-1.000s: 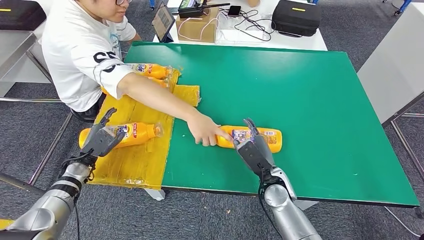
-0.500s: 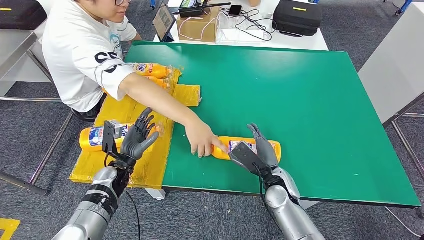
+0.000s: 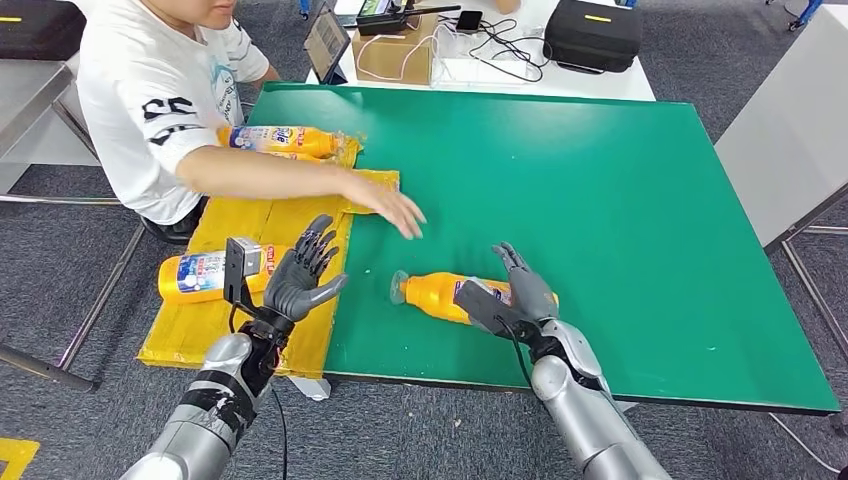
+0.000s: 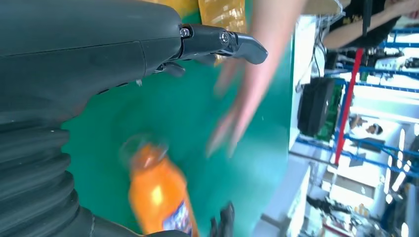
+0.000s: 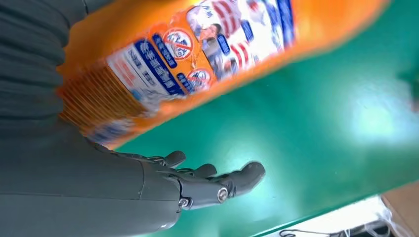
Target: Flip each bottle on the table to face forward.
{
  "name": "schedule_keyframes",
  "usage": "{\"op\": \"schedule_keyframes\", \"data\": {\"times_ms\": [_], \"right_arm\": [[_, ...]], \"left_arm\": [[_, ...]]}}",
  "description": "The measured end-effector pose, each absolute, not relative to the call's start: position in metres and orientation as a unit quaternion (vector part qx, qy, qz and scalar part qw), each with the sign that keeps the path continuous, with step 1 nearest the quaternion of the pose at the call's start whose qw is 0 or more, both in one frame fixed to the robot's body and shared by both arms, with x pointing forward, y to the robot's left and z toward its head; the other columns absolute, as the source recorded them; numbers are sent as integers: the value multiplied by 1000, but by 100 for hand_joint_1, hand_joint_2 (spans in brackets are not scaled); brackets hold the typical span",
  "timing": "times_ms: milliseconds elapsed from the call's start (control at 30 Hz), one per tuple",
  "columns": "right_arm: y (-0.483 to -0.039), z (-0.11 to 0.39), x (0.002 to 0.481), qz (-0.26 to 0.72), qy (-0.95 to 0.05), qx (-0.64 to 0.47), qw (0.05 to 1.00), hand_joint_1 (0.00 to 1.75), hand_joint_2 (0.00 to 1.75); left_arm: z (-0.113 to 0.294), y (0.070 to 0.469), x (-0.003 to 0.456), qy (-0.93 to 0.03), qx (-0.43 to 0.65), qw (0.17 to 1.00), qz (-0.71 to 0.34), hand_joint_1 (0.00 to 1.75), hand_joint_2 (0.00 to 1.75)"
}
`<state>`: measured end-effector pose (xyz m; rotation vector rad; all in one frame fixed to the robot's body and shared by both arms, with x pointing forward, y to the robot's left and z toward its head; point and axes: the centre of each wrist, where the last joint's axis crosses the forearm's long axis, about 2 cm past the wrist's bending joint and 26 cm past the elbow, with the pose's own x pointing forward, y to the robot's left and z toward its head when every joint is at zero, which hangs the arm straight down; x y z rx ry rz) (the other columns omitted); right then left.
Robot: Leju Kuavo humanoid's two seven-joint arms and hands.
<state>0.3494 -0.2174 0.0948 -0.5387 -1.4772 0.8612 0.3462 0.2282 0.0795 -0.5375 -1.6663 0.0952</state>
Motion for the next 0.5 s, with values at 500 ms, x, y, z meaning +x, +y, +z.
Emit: {"op": "schedule_keyframes", "data": {"times_ms": [500], "right_arm": [[-223,97,379,480,-569,-239,623,0,175]], "left_arm": [[78,223,345,-716,-270,642,45,0,175]]}}
